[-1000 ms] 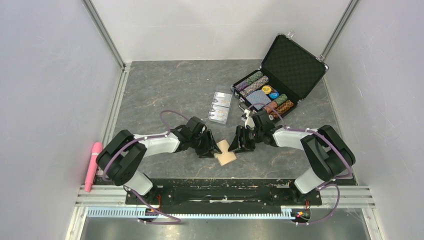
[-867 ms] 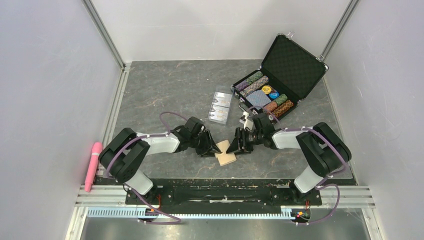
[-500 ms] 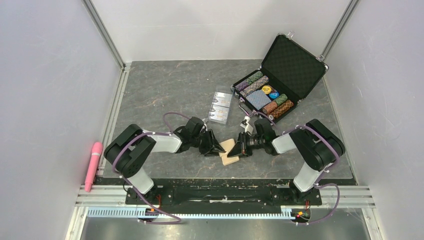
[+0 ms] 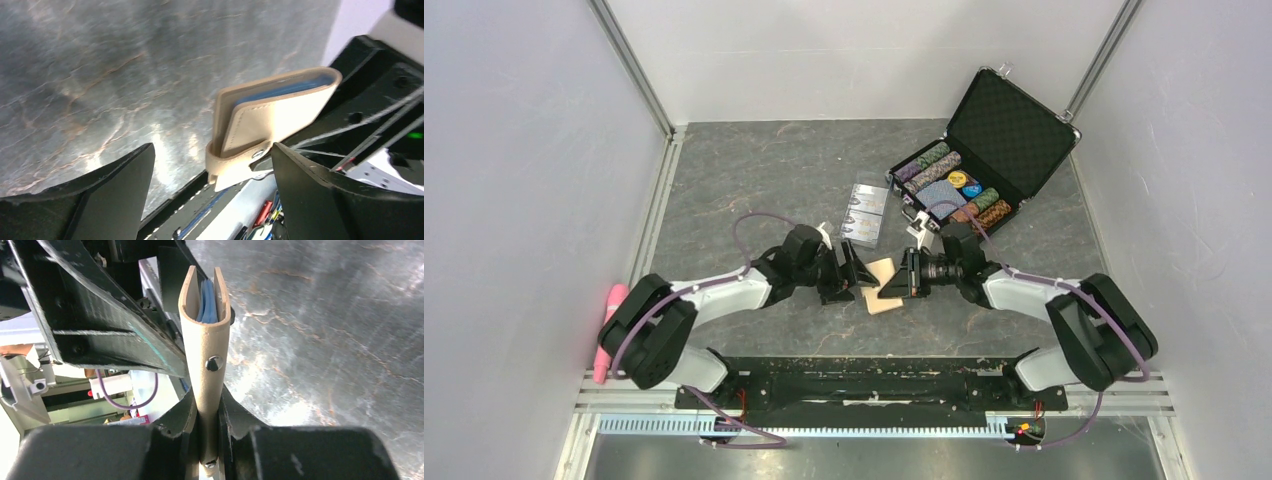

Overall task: Put the credit cards into the card holder
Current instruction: Pick up the card holder from the center of the board.

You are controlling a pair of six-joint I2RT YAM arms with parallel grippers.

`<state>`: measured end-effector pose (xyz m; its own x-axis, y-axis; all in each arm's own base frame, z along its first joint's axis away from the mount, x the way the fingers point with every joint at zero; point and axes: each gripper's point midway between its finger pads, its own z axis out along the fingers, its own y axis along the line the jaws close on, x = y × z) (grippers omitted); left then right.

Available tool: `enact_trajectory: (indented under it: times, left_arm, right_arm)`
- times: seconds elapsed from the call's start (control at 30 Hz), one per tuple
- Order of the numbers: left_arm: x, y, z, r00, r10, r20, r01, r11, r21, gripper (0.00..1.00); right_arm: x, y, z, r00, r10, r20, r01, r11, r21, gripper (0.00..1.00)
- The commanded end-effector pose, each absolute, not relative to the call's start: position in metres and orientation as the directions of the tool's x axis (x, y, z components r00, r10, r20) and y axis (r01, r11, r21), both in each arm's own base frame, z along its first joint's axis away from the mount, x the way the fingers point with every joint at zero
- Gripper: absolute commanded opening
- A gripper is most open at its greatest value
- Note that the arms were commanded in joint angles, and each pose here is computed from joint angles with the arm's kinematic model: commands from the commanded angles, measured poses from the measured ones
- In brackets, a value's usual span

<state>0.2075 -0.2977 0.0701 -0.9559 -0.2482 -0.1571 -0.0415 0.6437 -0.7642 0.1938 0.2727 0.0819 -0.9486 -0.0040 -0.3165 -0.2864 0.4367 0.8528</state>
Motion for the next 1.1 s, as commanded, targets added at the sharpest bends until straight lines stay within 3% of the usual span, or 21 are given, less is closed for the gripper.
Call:
enact_trajectory:
  times: [0.0,0.07,0.17,0.27,0.33,0.4,0.47,0.57,0.67,0.73,0.8,0.9,0.93,1.07]
  left_arm:
    - [0.225,-0.308,0.129,-0.919,-0.301,-0.256,0.08,0.494,-0.866,0.92]
    - [0.225,-0.312,0.149,-0.91,-0.309,-0.275,0.126,0.426,-0.896,0.9]
    - [0.222,-0.318,0.171,-0.911,-0.302,-0.282,0.173,0.341,-0.924,0.8]
    - [0.219,-0.322,0.187,-0.914,-0.293,-0.28,0.201,0.271,-0.941,0.5]
    - [0.218,-0.321,0.192,-0.911,-0.305,-0.277,0.201,0.257,-0.945,0.26]
    - [0.217,-0.316,0.196,-0.903,-0.326,-0.281,0.2,0.26,-0.945,0.1]
    - [0.218,-0.31,0.197,-0.891,-0.351,-0.289,0.195,0.278,-0.941,0.03]
    - [0.217,-0.3,0.201,-0.874,-0.374,-0.311,0.2,0.307,-0.931,0.02]
    - [0.214,-0.298,0.204,-0.871,-0.368,-0.325,0.213,0.314,-0.925,0.03]
    - [0.211,-0.298,0.204,-0.88,-0.351,-0.322,0.213,0.315,-0.925,0.12]
    - [0.209,-0.3,0.204,-0.886,-0.332,-0.322,0.215,0.321,-0.922,0.21]
    - [0.212,-0.299,0.203,-0.886,-0.315,-0.339,0.214,0.371,-0.904,0.75]
    - [0.214,-0.295,0.196,-0.888,-0.31,-0.339,0.192,0.42,-0.887,0.85]
    - [0.226,-0.271,0.192,-0.858,-0.283,-0.429,0.167,0.635,-0.754,0.93]
  right_arm:
    - [0.2,0.285,0.137,-0.91,0.015,-0.414,-0.389,0.311,0.867,0.0]
    - [0.197,0.287,0.151,-0.909,0.017,-0.416,-0.397,0.265,0.879,0.0]
    - [0.193,0.291,0.167,-0.912,0.008,-0.411,-0.401,0.205,0.893,0.0]
    - [0.195,0.292,0.175,-0.913,0.011,-0.409,-0.4,0.188,0.897,0.06]
    - [0.198,0.292,0.178,-0.908,0.015,-0.42,-0.409,0.198,0.891,0.15]
    - [0.201,0.287,0.176,-0.907,0.025,-0.421,-0.405,0.226,0.886,0.25]
    - [0.203,0.281,0.178,-0.904,0.044,-0.425,-0.404,0.235,0.884,0.3]
    - [0.203,0.272,0.183,-0.898,0.056,-0.435,-0.414,0.223,0.883,0.31]
    - [0.198,0.272,0.19,-0.89,0.037,-0.455,-0.44,0.192,0.877,0.22]
    - [0.196,0.272,0.194,-0.888,0.03,-0.46,-0.448,0.171,0.877,0.01]
    - [0.196,0.273,0.197,-0.885,0.027,-0.464,-0.454,0.163,0.876,0.0]
    - [0.199,0.273,0.201,-0.879,0.037,-0.476,-0.463,0.17,0.87,0.0]
    - [0.2,0.272,0.199,-0.88,0.038,-0.474,-0.459,0.188,0.868,0.0]
    - [0.216,0.265,0.175,-0.888,0.061,-0.456,-0.408,0.354,0.842,0.0]
